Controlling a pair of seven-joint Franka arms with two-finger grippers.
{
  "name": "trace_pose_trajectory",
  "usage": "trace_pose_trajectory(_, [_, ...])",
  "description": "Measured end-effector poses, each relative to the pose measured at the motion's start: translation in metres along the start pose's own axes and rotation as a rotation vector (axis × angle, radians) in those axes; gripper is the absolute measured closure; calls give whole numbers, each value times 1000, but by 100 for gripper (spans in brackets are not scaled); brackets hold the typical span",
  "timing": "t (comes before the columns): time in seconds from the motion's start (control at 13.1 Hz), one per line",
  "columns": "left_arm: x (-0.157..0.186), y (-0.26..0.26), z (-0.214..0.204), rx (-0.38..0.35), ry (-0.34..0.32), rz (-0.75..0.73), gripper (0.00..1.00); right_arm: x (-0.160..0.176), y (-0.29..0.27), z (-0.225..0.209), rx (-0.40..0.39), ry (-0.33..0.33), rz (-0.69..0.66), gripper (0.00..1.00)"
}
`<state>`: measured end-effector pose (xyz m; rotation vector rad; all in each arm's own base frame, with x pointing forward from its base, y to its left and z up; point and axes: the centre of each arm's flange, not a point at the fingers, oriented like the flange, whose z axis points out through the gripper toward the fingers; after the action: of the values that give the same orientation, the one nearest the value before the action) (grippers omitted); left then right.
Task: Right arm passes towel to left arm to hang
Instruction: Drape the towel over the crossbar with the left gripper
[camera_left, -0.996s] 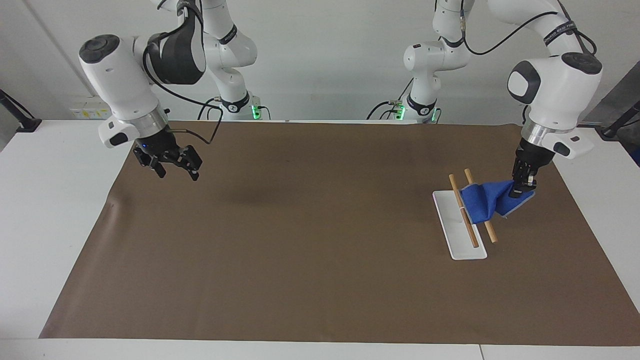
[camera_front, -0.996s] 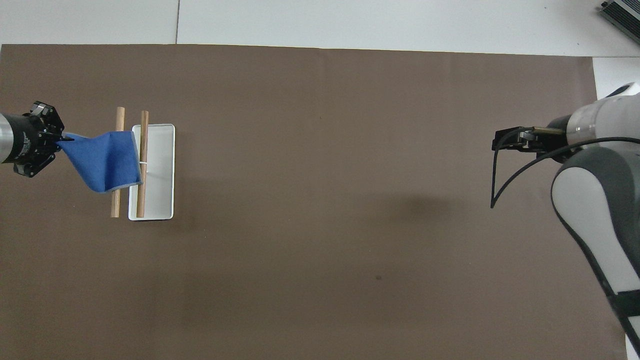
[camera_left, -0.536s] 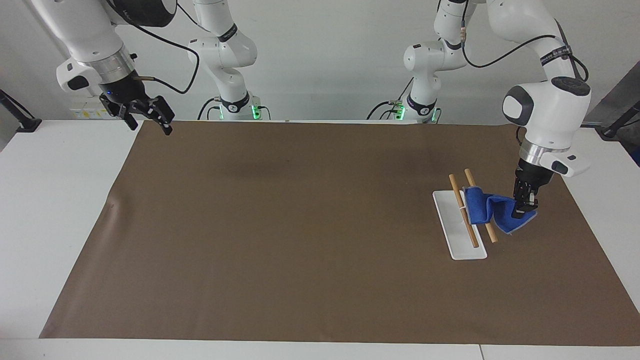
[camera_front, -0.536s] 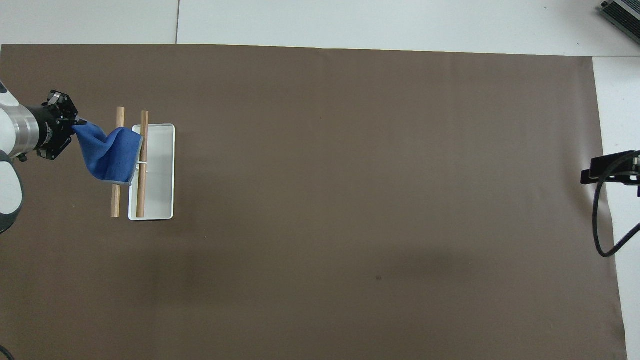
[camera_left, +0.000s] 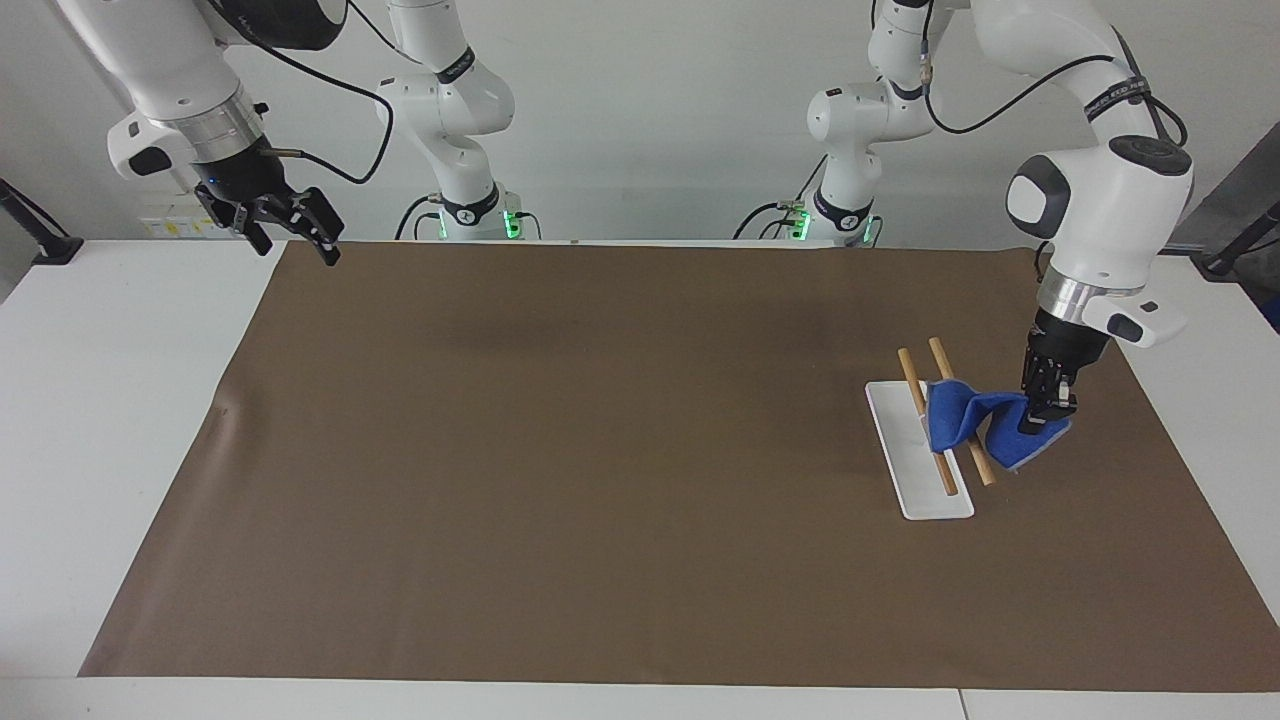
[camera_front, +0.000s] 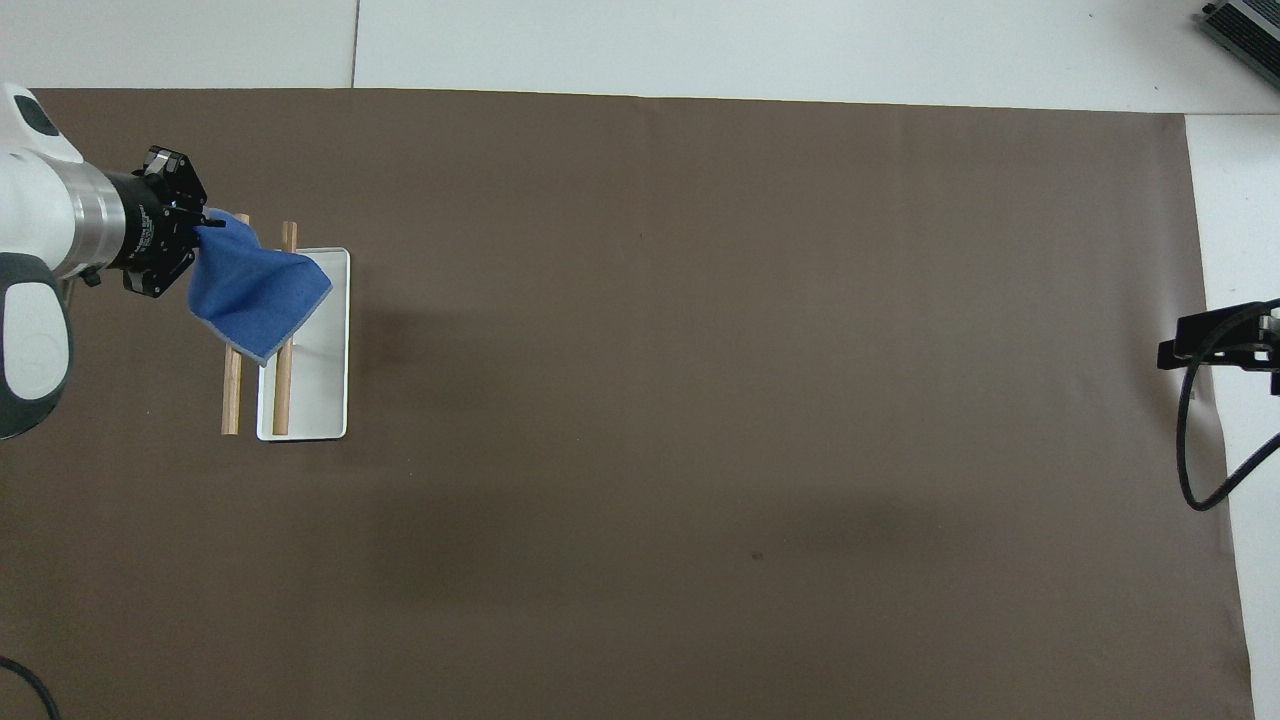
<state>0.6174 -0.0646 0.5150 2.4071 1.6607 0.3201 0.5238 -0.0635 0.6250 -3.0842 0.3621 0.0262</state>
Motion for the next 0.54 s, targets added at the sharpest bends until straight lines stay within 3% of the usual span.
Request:
trace_pose_trajectory(0.31, [-32,7,-7,47,28,28,98,-1,-8,1,-1,-2,-16,0])
trace_pose_trajectory(0.54, [-21,-1,2,74,47,19,98,-1,-7,1,-1,-3,-14,0])
